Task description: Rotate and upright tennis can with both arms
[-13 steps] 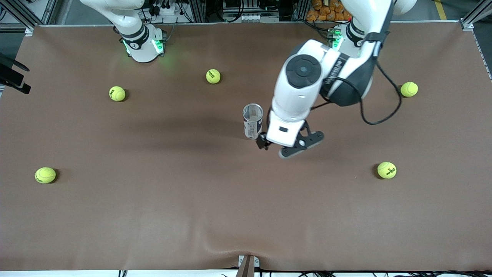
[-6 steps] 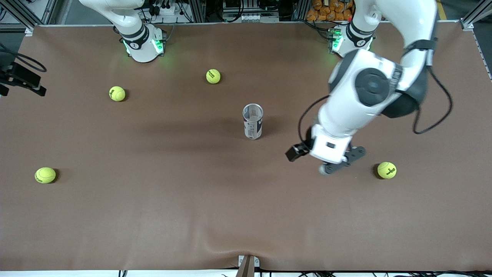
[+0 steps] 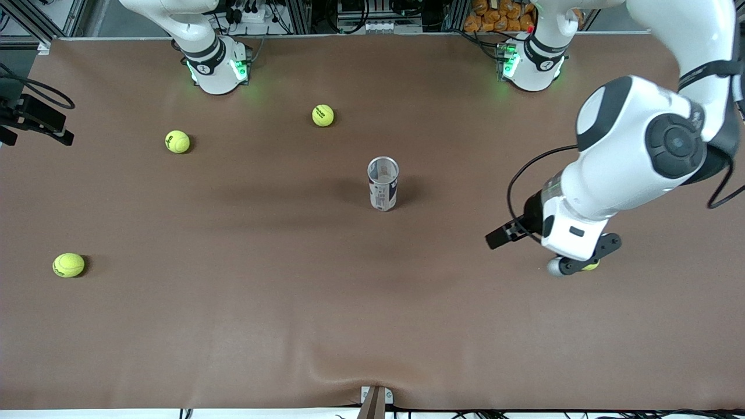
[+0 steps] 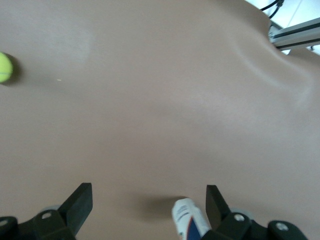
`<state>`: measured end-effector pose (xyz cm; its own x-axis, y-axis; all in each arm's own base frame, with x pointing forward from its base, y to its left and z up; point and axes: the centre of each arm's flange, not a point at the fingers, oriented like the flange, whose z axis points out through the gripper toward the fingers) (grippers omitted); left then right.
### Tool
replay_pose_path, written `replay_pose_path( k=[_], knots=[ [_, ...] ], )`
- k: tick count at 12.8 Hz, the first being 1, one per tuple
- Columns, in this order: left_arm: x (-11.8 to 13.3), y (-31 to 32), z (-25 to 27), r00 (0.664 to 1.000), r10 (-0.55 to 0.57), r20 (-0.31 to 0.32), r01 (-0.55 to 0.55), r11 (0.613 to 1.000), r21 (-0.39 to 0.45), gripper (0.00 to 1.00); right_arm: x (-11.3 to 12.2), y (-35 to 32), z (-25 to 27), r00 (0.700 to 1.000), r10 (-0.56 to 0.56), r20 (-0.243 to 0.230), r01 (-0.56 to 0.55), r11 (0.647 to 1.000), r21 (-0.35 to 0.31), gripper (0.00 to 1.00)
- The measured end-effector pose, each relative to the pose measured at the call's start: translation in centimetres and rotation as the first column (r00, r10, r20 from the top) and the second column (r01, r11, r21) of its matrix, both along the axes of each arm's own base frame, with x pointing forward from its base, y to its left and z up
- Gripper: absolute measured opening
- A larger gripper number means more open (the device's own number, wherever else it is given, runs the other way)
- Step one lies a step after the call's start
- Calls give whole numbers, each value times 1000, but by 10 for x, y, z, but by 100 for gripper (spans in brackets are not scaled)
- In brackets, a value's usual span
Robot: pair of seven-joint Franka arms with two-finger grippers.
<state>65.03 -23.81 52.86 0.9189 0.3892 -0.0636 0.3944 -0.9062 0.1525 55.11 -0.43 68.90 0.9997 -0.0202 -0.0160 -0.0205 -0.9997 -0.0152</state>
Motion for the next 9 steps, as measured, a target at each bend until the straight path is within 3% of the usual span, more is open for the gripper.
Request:
replay_pose_path(
  k=[6, 9],
  knots=[
    [-60, 30, 82, 993, -111, -44, 117, 977, 177, 100, 0, -5, 0, 1000, -8, -3, 8, 1000, -20, 100],
    [-93, 54, 137, 985, -172, -5, 170, 965, 198, 100, -2, -6, -1, 1000, -10, -19, 9, 1000, -23, 100]
  ],
)
